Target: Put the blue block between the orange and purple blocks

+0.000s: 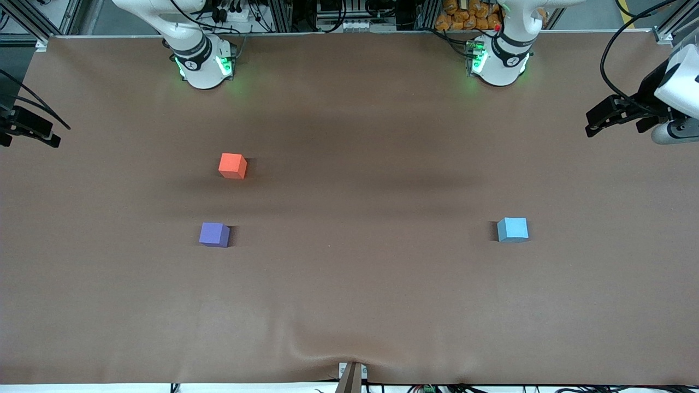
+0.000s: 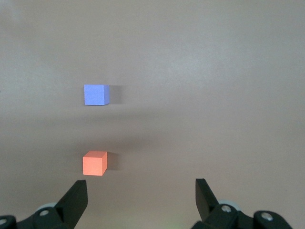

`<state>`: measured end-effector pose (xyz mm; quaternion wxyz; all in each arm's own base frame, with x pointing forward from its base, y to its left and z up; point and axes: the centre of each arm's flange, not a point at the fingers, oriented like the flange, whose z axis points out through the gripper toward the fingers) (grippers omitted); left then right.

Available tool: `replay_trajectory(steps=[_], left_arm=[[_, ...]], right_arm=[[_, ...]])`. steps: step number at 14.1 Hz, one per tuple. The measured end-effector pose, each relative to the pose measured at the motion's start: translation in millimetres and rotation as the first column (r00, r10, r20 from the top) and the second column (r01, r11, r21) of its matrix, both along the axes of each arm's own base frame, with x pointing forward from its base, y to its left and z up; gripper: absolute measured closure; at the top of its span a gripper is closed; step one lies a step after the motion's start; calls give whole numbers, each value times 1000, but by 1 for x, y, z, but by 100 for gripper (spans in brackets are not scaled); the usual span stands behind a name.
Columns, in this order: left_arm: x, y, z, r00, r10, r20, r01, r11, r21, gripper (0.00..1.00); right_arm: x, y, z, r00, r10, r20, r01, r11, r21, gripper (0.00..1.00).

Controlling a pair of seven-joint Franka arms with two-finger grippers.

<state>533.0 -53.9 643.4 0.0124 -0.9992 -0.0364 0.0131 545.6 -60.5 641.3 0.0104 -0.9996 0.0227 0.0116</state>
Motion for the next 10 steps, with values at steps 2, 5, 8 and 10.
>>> replay_trajectory(steps=[2,5,8,10], left_arm=[[0,0,0,1000,0,-3,0,1000,0,0],[-1,0,0,1000,0,-5,0,1000,0,0],[0,-1,1,1000,-2,-2,2,1000,0,0],[1,-1,-1,1000,-2,-6,2,1000,0,0]], right_arm=[[0,0,0,1000,0,0,0,1000,0,0],[0,0,0,1000,0,1,0,1000,0,0],[0,0,0,1000,0,1,0,1000,0,0],[0,0,0,1000,0,1,0,1000,0,0]])
